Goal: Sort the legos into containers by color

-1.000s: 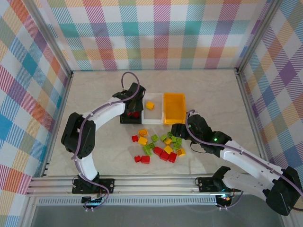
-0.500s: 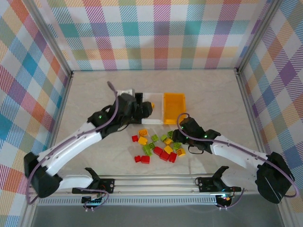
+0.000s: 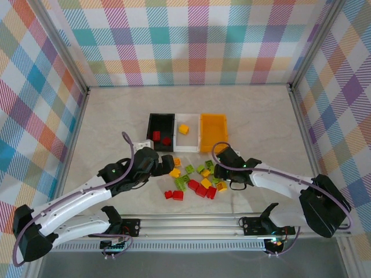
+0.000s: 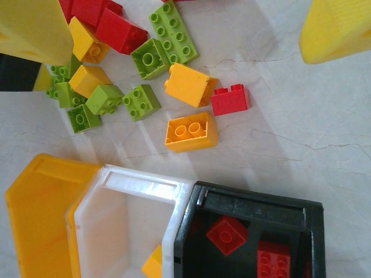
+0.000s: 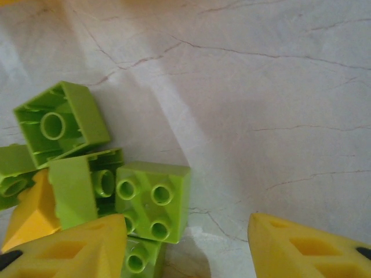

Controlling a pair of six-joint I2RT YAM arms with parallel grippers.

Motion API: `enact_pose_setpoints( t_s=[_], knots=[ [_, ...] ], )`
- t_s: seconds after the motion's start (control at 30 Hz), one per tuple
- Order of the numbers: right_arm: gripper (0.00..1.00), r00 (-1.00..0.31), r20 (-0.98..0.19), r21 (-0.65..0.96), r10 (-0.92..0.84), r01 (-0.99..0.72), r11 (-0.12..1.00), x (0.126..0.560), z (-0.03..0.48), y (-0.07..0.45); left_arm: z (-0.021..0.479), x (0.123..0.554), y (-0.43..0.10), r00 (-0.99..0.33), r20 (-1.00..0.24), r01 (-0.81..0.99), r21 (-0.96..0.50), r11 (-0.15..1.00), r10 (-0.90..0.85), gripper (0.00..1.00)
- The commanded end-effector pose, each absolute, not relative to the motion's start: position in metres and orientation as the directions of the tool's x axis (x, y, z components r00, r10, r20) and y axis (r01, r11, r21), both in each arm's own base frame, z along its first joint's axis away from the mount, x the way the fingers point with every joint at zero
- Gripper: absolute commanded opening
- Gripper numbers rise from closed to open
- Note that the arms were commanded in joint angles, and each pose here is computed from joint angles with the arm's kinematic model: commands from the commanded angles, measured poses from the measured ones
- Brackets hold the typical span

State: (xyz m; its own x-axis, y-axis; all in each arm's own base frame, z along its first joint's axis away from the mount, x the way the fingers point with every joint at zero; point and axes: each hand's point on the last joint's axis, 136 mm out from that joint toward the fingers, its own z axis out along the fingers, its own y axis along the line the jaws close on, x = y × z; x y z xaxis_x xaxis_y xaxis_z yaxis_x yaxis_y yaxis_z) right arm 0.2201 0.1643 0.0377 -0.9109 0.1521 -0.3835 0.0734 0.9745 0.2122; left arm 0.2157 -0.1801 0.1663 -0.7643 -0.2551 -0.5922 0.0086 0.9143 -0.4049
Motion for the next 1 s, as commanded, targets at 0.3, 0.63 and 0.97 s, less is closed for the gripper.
enact_pose_setpoints(
  t_s=[0.3, 0.63, 0.97],
  knots=[
    [0.47, -0.900, -0.341, 0.098, 0.271, 0.253, 0.962, 0.224, 0.016, 0.114, 0.148, 0.196, -0.169, -0.786, -0.564, -0.012, -0.398, 0.917, -0.255, 1.00],
    [0.66, -0.869, -0.452, 0.294, 0.201, 0.068, 0.953, 0.240, 0.064, 0.143, 0.154, 0.196, -0.168, -0.773, -0.577, 0.000, -0.415, 0.910, -0.264, 1.00],
    [0.61, -0.919, -0.347, 0.144, 0.189, 0.147, 0.979, 0.251, 0.021, 0.140, 0.153, 0.194, -0.161, -0.761, -0.587, -0.010, -0.415, 0.910, -0.276, 1.00]
  ],
)
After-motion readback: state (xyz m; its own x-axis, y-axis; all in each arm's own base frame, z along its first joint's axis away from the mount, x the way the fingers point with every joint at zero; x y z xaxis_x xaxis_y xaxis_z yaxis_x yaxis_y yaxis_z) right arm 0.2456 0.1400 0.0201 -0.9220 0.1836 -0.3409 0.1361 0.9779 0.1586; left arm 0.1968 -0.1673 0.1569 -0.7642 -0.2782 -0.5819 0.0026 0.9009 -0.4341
